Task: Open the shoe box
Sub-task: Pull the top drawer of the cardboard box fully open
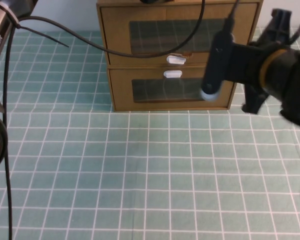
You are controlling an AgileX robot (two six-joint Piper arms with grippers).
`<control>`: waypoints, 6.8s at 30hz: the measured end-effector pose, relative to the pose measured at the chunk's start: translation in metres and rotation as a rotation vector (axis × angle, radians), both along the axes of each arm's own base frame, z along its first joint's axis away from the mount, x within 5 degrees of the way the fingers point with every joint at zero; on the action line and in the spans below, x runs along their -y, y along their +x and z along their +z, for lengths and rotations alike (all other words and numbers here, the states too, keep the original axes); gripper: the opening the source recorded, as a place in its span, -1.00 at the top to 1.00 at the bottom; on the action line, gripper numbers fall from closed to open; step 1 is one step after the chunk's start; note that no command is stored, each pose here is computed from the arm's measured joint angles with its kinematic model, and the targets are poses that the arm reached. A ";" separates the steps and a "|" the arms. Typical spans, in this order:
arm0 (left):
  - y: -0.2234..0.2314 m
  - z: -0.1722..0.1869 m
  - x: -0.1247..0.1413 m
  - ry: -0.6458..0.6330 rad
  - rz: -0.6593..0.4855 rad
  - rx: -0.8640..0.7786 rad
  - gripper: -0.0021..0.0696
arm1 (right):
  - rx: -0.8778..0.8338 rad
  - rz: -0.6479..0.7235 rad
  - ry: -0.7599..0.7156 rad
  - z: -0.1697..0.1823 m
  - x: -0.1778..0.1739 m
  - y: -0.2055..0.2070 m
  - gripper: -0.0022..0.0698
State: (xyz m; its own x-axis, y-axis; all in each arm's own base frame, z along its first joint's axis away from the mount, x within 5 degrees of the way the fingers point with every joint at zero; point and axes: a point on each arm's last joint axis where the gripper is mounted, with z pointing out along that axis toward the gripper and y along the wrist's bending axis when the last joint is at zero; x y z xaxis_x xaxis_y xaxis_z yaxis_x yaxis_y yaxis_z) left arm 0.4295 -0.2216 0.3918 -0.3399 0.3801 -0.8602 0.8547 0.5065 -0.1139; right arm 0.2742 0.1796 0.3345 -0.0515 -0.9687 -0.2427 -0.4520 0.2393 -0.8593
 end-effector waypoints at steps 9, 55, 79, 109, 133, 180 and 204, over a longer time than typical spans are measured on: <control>0.002 -0.002 -0.001 0.002 0.038 -0.042 0.96 | 0.245 0.117 0.056 0.001 -0.055 -0.012 0.98; 0.003 -0.006 0.002 -0.025 0.027 -0.076 0.96 | 0.138 0.045 0.109 -0.080 -0.100 0.085 -0.05; 0.004 -0.007 -0.001 -0.014 0.012 -0.064 0.96 | 0.157 -0.029 0.087 -0.082 -0.113 0.082 0.61; 0.002 -0.010 0.000 -0.020 0.001 -0.121 0.96 | -0.014 0.003 0.116 -0.107 -0.099 -0.111 0.62; -0.084 0.121 -0.038 -0.078 0.043 0.124 0.96 | -0.249 0.184 0.787 0.044 -0.041 -0.158 0.07; -0.358 -0.017 -0.161 -0.007 0.299 0.130 0.96 | -0.171 -0.176 1.105 -0.010 0.188 -0.209 0.97; -0.386 -0.095 -0.202 -0.088 0.657 0.599 0.96 | -0.171 -0.176 1.107 -0.010 0.189 -0.209 0.98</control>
State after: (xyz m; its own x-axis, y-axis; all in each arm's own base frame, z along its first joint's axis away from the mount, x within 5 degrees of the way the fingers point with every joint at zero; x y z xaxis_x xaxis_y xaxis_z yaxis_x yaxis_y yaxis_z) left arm 0.0435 -0.0192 0.2969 0.0500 0.1912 -0.9803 0.3238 0.9254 0.1970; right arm 0.0648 -0.0092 0.3246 -0.2804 -0.2019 -0.9384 -0.4283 0.9012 -0.0659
